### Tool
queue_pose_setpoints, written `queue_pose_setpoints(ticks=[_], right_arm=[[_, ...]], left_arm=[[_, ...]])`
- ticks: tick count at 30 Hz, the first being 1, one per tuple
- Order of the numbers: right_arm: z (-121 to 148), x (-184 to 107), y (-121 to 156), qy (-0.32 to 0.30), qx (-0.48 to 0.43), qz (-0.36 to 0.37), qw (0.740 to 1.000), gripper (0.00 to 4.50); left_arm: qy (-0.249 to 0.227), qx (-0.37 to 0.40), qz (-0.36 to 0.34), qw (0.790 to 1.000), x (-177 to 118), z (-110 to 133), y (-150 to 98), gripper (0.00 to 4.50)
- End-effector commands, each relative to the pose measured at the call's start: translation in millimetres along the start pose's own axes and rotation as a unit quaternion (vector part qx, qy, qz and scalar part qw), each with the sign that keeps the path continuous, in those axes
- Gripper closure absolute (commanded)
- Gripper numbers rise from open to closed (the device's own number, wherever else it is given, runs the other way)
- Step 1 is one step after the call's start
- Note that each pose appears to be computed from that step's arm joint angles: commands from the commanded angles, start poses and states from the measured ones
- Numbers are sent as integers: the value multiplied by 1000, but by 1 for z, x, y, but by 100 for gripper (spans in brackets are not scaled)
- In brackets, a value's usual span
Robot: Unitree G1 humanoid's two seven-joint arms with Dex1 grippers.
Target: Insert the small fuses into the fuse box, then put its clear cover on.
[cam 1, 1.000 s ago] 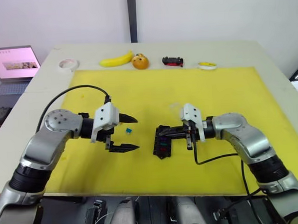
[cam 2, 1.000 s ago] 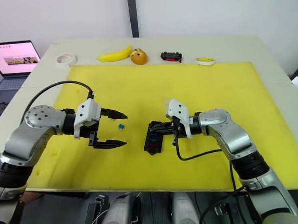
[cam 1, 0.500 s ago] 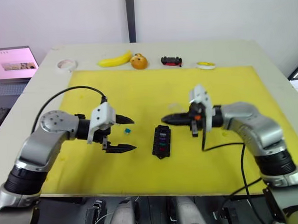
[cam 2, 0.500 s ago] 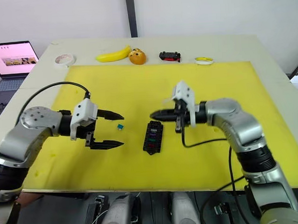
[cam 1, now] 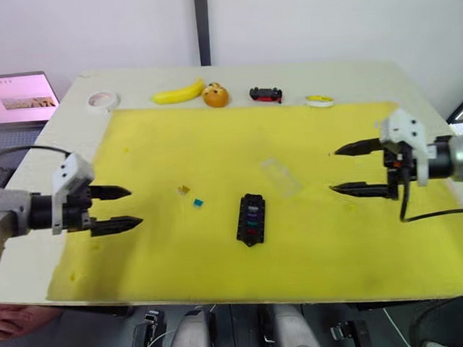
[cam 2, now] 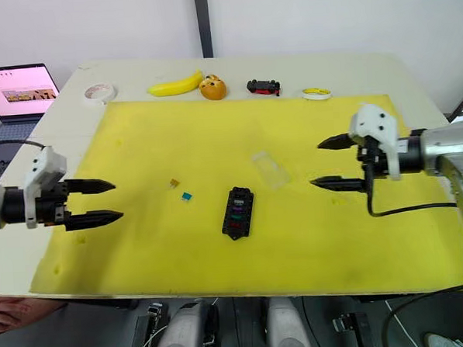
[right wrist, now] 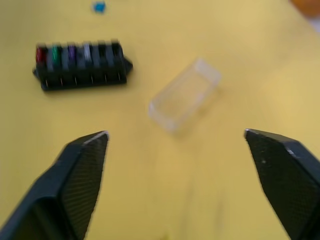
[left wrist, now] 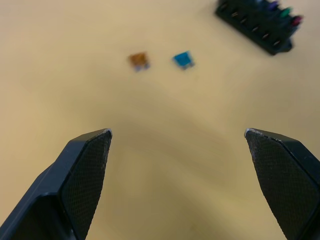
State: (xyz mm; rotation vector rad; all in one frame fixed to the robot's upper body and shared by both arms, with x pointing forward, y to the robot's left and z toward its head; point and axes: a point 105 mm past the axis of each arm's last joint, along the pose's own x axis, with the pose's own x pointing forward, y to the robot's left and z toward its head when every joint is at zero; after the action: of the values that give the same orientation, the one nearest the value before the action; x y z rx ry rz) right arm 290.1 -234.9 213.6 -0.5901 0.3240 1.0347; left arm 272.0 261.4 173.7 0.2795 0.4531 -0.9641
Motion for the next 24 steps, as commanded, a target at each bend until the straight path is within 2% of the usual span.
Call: queue_pose_setpoints(ticks=[1,5,7,12,15,19,22,24], right_arm=[[1,-18,-6,9,-19,-20,1000,10],[9,-11,-7,-19,-21,-22,999,10],[23,0,-3,-53,-19,-9,998,10],[67,34,15,-124,-51,35,990,10],[95,53,29,-163,-71,61,982,10],[120,74,52,-205,-93,90,970,10],[124,84,61,-211,-105,98,967,0],[127,87,67,-218,-109,106,964,0]], left_arm=[[-10,22,37,999,-19,8,10,0],[-37,19,31,999,-12,15,7,0],[-80,4,20,997,-3,26,4,0],[-172,-117,-47,977,23,52,-16,0],[-186,-186,-45,964,32,63,-16,0],[-157,-282,-39,946,43,58,-11,0],[-148,-347,-53,925,50,57,-7,84],[-142,-381,-65,911,55,54,-6,187]])
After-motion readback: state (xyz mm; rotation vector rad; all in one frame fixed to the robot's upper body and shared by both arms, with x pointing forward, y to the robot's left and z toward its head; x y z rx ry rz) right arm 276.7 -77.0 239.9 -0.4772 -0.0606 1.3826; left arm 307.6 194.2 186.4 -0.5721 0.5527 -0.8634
